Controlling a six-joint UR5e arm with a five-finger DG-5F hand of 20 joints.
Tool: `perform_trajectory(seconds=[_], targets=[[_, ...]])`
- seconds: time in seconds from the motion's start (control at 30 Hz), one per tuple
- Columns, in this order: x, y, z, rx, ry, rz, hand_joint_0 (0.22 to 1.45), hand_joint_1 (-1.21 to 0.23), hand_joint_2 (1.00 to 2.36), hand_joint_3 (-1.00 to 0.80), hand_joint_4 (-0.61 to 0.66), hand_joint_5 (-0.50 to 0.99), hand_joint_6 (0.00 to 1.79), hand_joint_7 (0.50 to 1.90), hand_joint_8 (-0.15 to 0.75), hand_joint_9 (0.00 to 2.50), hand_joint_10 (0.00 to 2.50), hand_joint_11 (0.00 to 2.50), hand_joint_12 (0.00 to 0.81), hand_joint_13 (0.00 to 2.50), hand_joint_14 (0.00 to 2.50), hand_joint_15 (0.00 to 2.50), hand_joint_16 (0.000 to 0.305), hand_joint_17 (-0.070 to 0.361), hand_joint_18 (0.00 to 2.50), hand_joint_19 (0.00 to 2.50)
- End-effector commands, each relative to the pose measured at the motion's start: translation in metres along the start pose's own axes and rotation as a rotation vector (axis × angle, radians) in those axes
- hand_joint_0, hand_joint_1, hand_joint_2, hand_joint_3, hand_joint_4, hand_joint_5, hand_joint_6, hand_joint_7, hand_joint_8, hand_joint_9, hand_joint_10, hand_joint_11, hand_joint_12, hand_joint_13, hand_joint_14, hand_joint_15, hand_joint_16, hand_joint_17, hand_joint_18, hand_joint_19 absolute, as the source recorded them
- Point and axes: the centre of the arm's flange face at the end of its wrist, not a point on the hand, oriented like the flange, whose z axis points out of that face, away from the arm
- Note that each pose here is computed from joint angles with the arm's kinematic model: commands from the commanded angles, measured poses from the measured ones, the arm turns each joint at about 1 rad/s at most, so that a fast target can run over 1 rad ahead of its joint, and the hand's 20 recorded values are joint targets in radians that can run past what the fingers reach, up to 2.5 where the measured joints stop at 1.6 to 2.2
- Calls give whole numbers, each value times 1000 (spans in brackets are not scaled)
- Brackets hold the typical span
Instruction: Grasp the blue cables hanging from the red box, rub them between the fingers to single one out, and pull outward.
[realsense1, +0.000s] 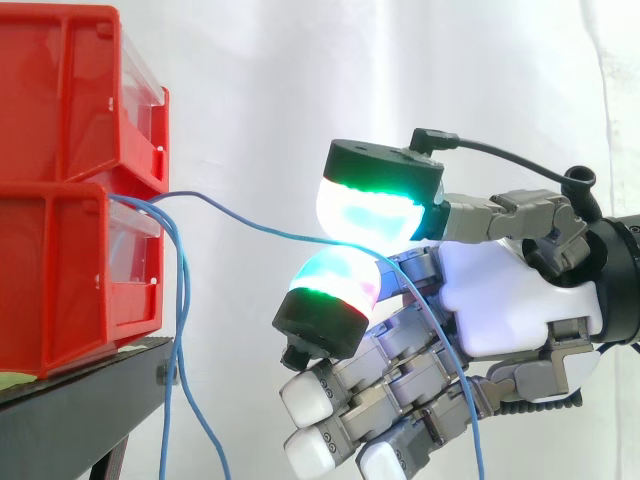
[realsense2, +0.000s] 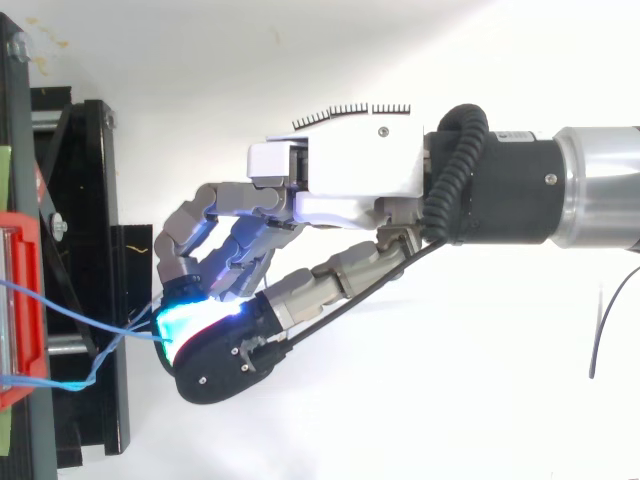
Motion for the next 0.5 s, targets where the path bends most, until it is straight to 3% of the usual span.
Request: perform_trajectory(seconds=[0.0, 0.13, 0.2, 0.27, 0.3, 0.47], targets=[[0, 0, 0, 0, -1, 1, 582, -764, 1011, -111, 57, -124, 882, 1075, 371, 837, 8, 319, 453, 642, 9, 295, 60, 134, 762, 349], [-1, 0, 0, 1, -2, 1, 587, -788, 1010, -60, 12, -123, 883, 1103, 358, 829, 8, 322, 447, 639, 9, 288, 59, 132, 755, 338], [-1, 7, -2, -6, -2, -1, 591, -795, 1011, -56, 3, -124, 885, 1098, 356, 825, 8, 310, 448, 637, 9, 295, 58, 130, 753, 339], [-1, 7, -3, -6, -3, -5, 598, -796, 1013, -109, 40, -131, 889, 1059, 343, 815, 8, 320, 436, 629, 9, 292, 56, 126, 734, 354], [-2, 15, -5, -14, -8, -7, 587, -782, 1015, -156, 65, -136, 883, 1077, 328, 803, 9, 324, 419, 614, 10, 302, 53, 118, 703, 373], [-2, 12, -7, 7, -7, -19, 547, -726, 1007, -395, 105, -138, 879, 1059, 321, 803, 9, 329, 406, 599, 11, 313, 50, 113, 672, 399]])
